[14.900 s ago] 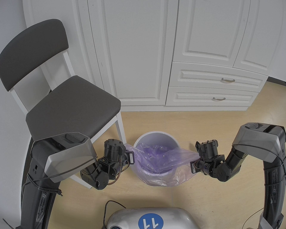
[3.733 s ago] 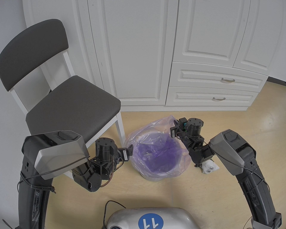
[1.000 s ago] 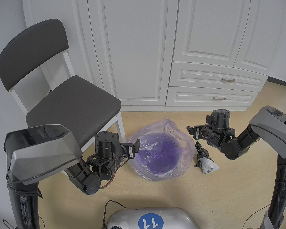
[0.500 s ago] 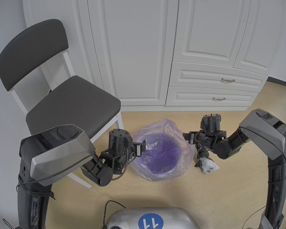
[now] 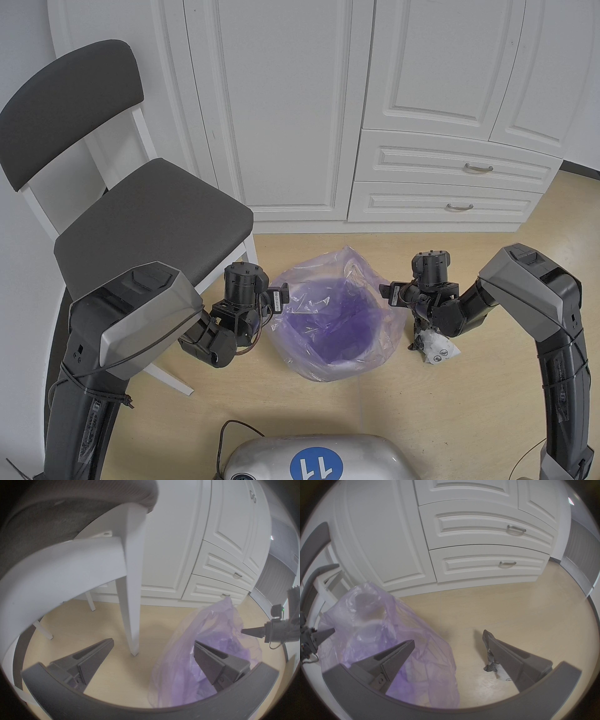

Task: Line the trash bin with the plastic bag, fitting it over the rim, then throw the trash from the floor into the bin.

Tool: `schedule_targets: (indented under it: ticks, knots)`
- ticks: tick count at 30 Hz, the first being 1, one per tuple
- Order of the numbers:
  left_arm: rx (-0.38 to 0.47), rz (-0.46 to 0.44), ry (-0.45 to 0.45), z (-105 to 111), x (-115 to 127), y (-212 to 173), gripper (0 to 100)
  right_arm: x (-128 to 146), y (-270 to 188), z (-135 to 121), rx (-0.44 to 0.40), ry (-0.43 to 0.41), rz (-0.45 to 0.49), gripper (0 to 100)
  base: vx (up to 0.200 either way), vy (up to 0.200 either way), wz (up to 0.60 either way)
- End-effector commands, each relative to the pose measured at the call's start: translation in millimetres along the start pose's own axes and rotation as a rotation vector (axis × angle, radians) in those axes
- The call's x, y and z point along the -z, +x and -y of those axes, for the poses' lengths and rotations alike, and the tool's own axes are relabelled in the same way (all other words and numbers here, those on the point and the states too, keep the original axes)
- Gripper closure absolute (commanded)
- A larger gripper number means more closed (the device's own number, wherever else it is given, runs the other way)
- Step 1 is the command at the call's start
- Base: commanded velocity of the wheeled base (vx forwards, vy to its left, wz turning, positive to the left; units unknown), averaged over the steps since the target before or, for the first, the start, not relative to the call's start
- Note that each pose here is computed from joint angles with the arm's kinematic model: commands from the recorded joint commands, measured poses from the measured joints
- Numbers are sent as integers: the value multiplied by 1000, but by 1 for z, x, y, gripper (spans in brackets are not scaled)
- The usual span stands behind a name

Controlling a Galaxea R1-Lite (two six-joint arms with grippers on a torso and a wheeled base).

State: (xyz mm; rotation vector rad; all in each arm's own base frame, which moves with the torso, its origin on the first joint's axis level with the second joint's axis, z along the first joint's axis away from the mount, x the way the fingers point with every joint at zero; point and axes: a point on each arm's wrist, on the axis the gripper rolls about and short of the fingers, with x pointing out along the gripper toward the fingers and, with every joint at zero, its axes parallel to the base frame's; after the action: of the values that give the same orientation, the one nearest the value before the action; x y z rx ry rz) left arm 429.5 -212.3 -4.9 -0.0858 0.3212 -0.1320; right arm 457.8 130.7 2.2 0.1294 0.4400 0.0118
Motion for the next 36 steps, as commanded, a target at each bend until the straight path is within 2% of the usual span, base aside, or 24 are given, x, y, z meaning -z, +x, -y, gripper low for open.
schedule_targets:
  ticks: [1, 12, 20, 28, 31, 36]
  knots:
    - [-43, 1, -25, -6, 17, 20, 0, 13, 20, 1, 6, 48, -2, 0, 0, 0, 0]
    - [-61, -20, -40, -13, 35, 32, 0, 10, 33, -5, -5, 169, 41, 0, 0, 0, 0]
    - [-73, -75, -34, -15, 51, 35, 0, 5, 31, -4, -5, 178, 50, 0, 0, 0, 0]
    - [-35, -121, -75, 14, 49, 31, 0, -8, 28, 7, 9, 189, 69, 0, 0, 0, 0]
    - [-33, -130, -81, 17, 49, 31, 0, -5, 28, 8, 15, 184, 47, 0, 0, 0, 0]
    - [-66, -128, -95, 1, 45, 35, 0, -1, 31, 7, 22, 180, 22, 0, 0, 0, 0]
